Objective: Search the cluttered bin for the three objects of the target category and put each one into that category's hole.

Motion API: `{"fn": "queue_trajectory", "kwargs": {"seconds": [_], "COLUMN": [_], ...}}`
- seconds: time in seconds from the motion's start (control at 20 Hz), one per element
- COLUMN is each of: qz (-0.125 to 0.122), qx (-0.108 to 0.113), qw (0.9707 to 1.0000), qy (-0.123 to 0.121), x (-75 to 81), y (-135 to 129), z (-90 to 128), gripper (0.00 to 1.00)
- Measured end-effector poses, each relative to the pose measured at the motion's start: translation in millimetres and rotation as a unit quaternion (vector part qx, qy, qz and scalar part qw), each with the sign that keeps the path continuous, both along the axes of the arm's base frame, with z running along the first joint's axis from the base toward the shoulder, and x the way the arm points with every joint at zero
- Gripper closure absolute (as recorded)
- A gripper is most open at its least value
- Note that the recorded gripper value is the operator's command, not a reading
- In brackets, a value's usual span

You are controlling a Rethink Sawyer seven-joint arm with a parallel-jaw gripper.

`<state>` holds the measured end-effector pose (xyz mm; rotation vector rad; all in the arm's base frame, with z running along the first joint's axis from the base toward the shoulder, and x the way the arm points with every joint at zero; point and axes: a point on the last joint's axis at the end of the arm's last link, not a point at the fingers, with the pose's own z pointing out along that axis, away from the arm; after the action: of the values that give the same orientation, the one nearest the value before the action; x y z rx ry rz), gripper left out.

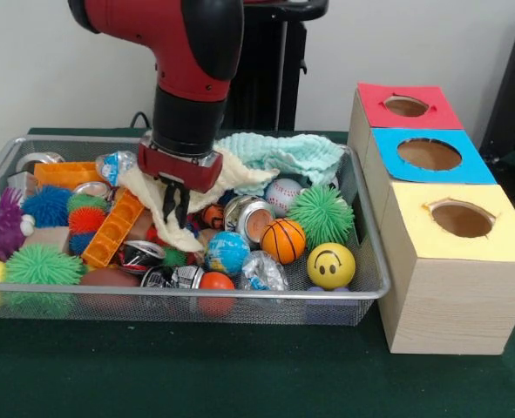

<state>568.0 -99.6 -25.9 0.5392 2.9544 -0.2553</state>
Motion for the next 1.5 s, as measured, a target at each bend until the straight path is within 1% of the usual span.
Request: {"fn": "queue_trajectory", "kwargs": {"seconds": [0.1,0.2,0.3,0.35,0.5,0.55,0.65,0.8,0.9,0.95,1.15,1.2,1.25,1.35,1.45,1.5], "qz": [-0.001,-0.003,-0.005,-0.006,-0.006,-0.007,-0.006,-0.004,-0.002,0.001,0.003,0.003,0.001,-0.001,-0.006,-0.008], "qx": [0.0,0.001,0.003,0.006,0.01,0.011,0.008,0.001,-0.01,-0.02,-0.049,-0.052,-0.063,-0.068,-0.075,-0.076], "qw": [1.0,0.9996,0.9993,0.9988,0.9967,0.9961,0.9943,0.9935,0.9931,0.9931,0.9938,0.9939,0.9942,0.9943,0.9946,0.9947], "qy": [0.009,0.028,0.037,0.048,0.08,0.087,0.106,0.114,0.117,0.116,0.1,0.097,0.087,0.082,0.071,0.069], "x": [2.8,7.4,9.6,11.5,16.6,17.6,20.8,24.1,26.7,29.2,39.4,40.6,44.5,46.5,49.7,50.0], "y": [-11,-26,-31,-35,-43,-46,-55,-65,-78,-88,-120,-124,-137,-144,-156,-159], "z": [0,2,4,6,16,20,32,43,54,63,92,96,109,116,129,132], "gripper": [1.0,1.0,1.0,1.0,1.0,1.0,1.0,1.0,1.0,1.0,1.0,1.0,1.0,1.0,1.0,1.0]}}
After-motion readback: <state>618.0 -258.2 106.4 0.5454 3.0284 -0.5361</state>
